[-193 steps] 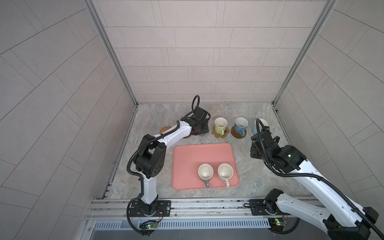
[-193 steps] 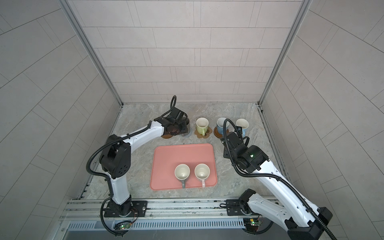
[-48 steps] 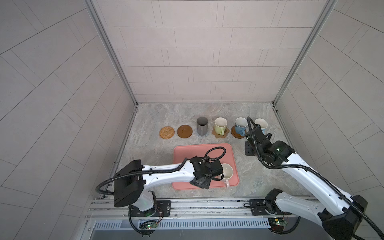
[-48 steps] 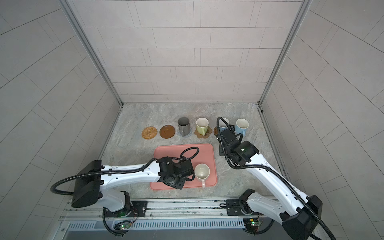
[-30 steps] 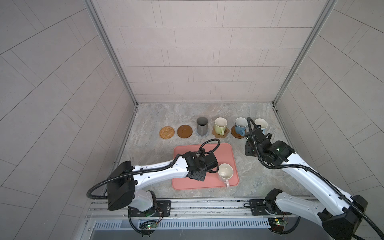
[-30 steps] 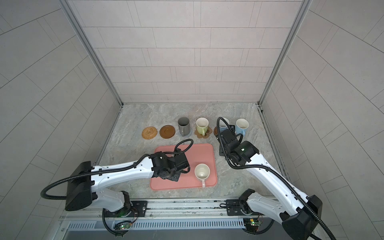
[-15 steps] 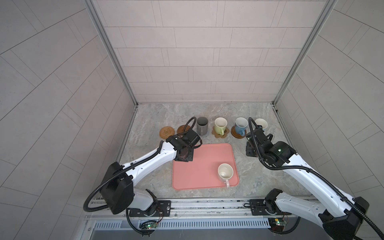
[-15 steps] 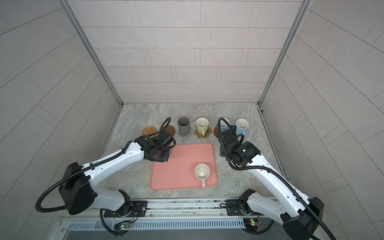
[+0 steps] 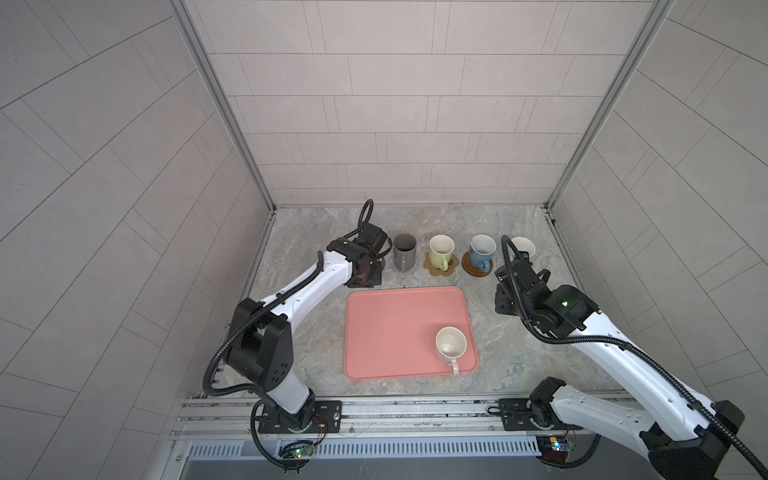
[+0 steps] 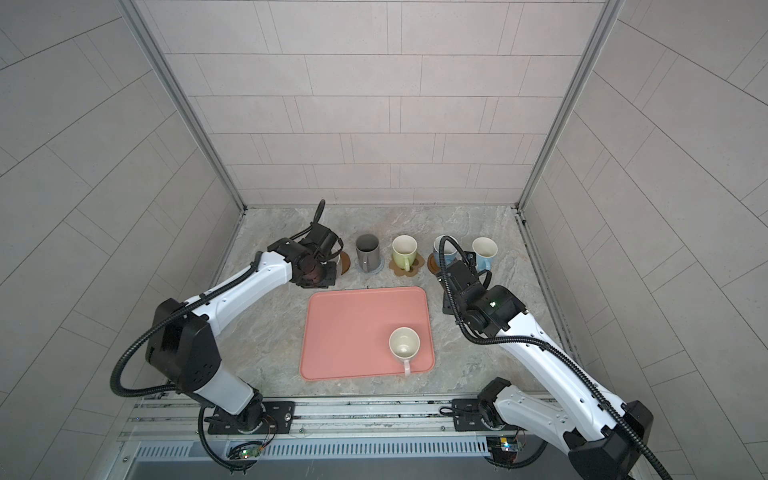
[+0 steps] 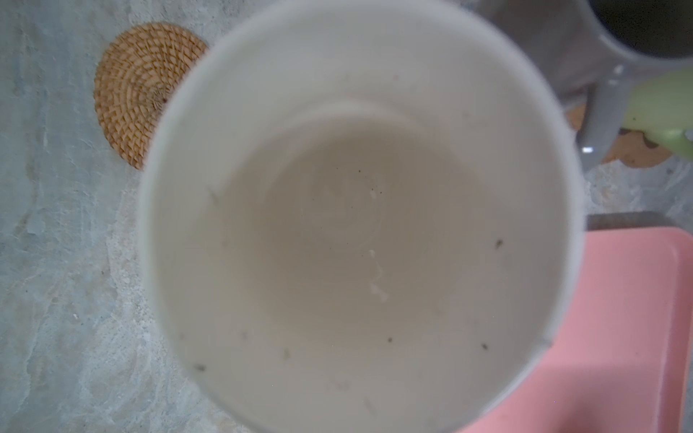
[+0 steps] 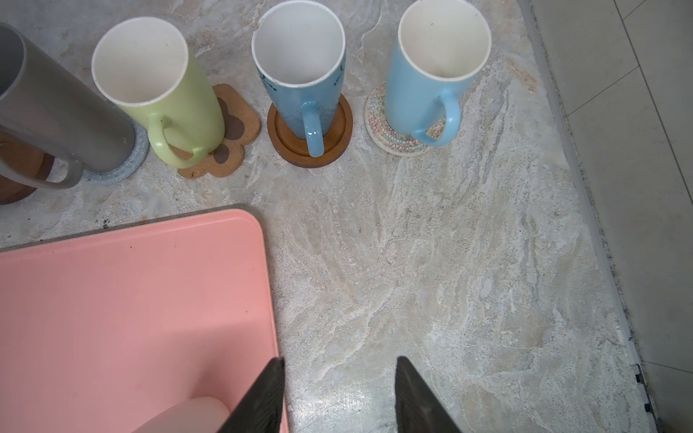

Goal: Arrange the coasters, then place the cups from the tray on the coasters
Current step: 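Lift the cream mug and carry it toward the wooden coaster, then lower the held cream mug onto the wooden coaster and open left gripper, then raise left gripper and swing it over the cream mug on the tray, then lower left gripper into the cream mug and grip its rim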

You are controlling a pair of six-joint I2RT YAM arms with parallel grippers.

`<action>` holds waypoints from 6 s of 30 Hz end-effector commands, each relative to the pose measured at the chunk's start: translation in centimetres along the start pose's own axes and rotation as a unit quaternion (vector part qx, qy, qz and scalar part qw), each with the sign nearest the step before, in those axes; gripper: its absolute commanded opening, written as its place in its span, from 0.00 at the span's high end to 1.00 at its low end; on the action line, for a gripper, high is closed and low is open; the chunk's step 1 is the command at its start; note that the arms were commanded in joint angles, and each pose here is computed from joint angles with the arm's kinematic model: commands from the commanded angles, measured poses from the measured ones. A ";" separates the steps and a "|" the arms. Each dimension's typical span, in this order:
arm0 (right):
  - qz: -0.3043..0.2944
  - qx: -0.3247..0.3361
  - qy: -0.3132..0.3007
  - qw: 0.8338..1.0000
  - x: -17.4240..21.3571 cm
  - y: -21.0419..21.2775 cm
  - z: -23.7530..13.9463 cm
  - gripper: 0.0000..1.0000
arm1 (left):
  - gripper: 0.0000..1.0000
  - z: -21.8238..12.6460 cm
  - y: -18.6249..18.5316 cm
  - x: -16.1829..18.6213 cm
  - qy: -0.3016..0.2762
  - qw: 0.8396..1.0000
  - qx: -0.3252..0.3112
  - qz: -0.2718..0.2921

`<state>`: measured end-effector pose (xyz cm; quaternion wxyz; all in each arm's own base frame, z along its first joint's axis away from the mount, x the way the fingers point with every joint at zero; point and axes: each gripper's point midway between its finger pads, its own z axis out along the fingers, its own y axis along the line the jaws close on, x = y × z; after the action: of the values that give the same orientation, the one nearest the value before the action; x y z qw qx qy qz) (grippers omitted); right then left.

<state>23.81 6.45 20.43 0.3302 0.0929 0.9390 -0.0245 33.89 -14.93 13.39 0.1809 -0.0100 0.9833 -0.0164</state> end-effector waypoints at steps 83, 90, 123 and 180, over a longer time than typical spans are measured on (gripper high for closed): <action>0.016 0.025 -0.007 1.000 0.1 -1.2 -0.2 0.50 | 0.91 5.9 1.3 -6.6 0.015 1.000 0.004 -0.005; 0.016 0.025 -0.007 1.000 0.0 -1.2 -0.2 0.50 | 0.83 6.0 1.3 -6.3 0.019 1.000 0.006 -0.005; 0.014 0.018 -0.001 1.000 0.4 -1.3 -0.5 0.50 | 0.43 -1.1 0.9 -5.5 -0.055 0.993 0.077 -0.067; 0.023 0.004 0.024 0.999 0.7 -1.1 2.1 0.47 | 0.39 -7.3 -20.0 21.2 0.070 0.959 0.206 0.184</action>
<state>24.55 5.32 18.92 0.3147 0.1246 0.9407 -0.0203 12.26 -33.96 12.90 0.1088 0.2076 0.9553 -0.1801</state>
